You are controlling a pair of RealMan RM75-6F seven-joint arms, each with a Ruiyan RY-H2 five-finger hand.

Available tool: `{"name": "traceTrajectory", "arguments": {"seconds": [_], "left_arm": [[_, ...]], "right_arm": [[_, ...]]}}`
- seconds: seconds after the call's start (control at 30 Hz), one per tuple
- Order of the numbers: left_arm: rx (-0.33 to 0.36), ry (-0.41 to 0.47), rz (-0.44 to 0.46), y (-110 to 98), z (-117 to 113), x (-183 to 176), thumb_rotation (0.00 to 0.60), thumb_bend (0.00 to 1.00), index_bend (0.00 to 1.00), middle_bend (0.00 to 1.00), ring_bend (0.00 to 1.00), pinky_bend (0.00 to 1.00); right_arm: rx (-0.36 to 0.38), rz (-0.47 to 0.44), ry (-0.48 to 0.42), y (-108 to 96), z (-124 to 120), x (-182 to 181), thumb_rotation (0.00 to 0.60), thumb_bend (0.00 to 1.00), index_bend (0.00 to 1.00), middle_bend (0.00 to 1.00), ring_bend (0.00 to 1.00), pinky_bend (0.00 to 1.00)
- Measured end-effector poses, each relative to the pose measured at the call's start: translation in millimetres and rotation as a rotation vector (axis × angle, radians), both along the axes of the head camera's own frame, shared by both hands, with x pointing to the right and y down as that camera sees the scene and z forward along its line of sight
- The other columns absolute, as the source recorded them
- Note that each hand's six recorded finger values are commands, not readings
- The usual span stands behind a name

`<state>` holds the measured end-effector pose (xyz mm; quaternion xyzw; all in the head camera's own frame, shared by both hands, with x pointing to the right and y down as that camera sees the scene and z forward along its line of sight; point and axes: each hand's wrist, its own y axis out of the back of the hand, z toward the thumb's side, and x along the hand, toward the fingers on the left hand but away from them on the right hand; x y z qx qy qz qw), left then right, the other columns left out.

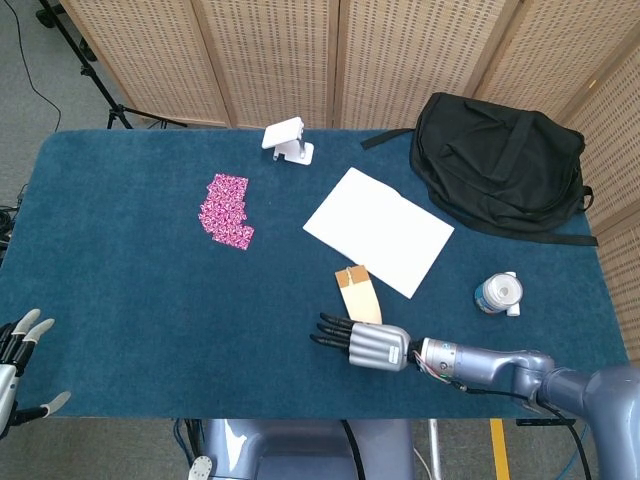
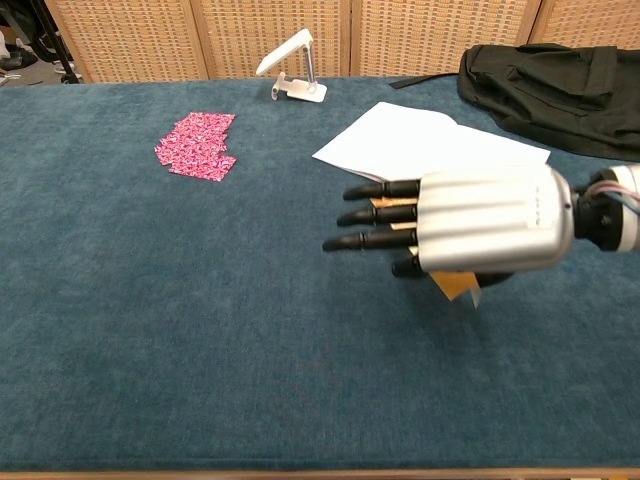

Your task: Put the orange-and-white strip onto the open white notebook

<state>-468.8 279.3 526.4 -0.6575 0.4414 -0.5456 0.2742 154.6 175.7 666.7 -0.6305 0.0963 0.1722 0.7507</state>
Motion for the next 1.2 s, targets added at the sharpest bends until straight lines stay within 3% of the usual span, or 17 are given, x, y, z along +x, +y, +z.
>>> {"name": "traceTrajectory", "arguments": {"seconds": [0.37,0.57,0.83,1.2], "left_arm": [[-0.005,0.003,0.002,1,0,0,0.6,0.0,0.0,0.0,0.0,0.0],[-0.006,-0.005,-0.004,-1,2,-1,0.6,0.0,0.0,0.0,0.0,0.0],[-0.038,-0.023,-0.028,-7,12,-5,0.6,0.0,0.0,0.0,0.0,0.0],[-0.056,-0.032,-0.046,-12,18,-7,0.6,0.0,0.0,0.0,0.0,0.0]], "right_arm": [[0.172,0.343,-0.075,-111,-37,-3,0.6,0.13,0.54,0.01,0.0,0.0],[0.22,0.484,0.006,-154,-27,15,0.6,0.14,0.54,0.01,0.0,0.0],[0.206,0.585,0.21,-165,33,53,0.6,0.16,0.54,0.01,0.0,0.0],[0.181,0.602,0.317,-159,76,56,0.6,0.16,0.54,0.01,0.0,0.0]]}}
